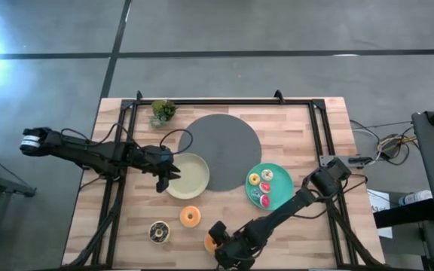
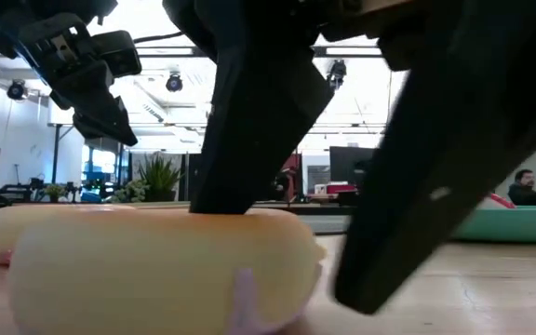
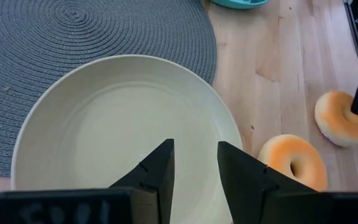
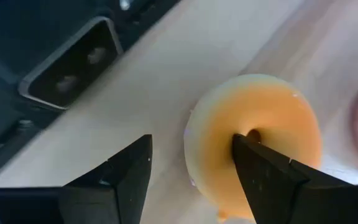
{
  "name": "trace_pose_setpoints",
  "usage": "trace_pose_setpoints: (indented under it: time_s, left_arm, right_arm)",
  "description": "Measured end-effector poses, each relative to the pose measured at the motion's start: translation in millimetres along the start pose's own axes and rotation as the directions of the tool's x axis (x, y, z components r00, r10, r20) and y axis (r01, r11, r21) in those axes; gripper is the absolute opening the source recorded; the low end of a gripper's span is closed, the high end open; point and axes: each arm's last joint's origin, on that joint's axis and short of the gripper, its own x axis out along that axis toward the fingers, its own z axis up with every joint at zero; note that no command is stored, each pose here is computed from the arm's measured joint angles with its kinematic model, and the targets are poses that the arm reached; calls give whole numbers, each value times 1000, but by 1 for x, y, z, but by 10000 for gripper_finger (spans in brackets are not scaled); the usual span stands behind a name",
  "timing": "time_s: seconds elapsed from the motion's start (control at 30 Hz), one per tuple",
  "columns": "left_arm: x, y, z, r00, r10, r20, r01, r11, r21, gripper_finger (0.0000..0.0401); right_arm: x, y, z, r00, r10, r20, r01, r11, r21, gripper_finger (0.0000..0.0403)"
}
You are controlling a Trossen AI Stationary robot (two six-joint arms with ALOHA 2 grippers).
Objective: Pick & Place donuts
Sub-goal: Put the large purple donut on the brown plate
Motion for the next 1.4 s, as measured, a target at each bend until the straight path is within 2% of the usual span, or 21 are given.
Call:
trace_pose_setpoints:
  time_s: [0.2,0.5,0.73,0.87,1.1,1.27,1.33,1.4]
  left_arm:
    - [0,0,0,1000,7,3,-7,1000,-20,97]
    - [0,0,0,1000,9,5,-9,1000,-24,97]
    - [0,0,0,1000,9,5,-9,1000,-21,97]
    - [0,0,0,1000,10,4,-10,1000,-21,97]
    - [0,0,0,1000,10,4,-10,1000,-17,97]
    - [0,0,0,1000,10,4,-10,1000,-10,97]
    - [0,0,0,1000,10,4,-10,1000,-10,97]
    - [0,0,0,1000,10,4,-10,1000,-10,97]
  right_arm:
    - [-5,-3,0,997,-75,-18,75,997,-30,215]
    - [-16,-5,5,994,-106,10,107,994,-31,215]
    - [0,-8,5,992,-114,50,114,993,-15,215]
    - [2,-10,2,994,-110,30,110,994,-9,215]
    - [4,-17,-2,994,-107,3,105,984,145,204]
    - [5,-19,-5,994,-106,-10,105,963,250,165]
    - [5,-21,-6,994,-106,-20,107,938,330,140]
    - [3,-26,-8,994,-104,-41,112,886,451,110]
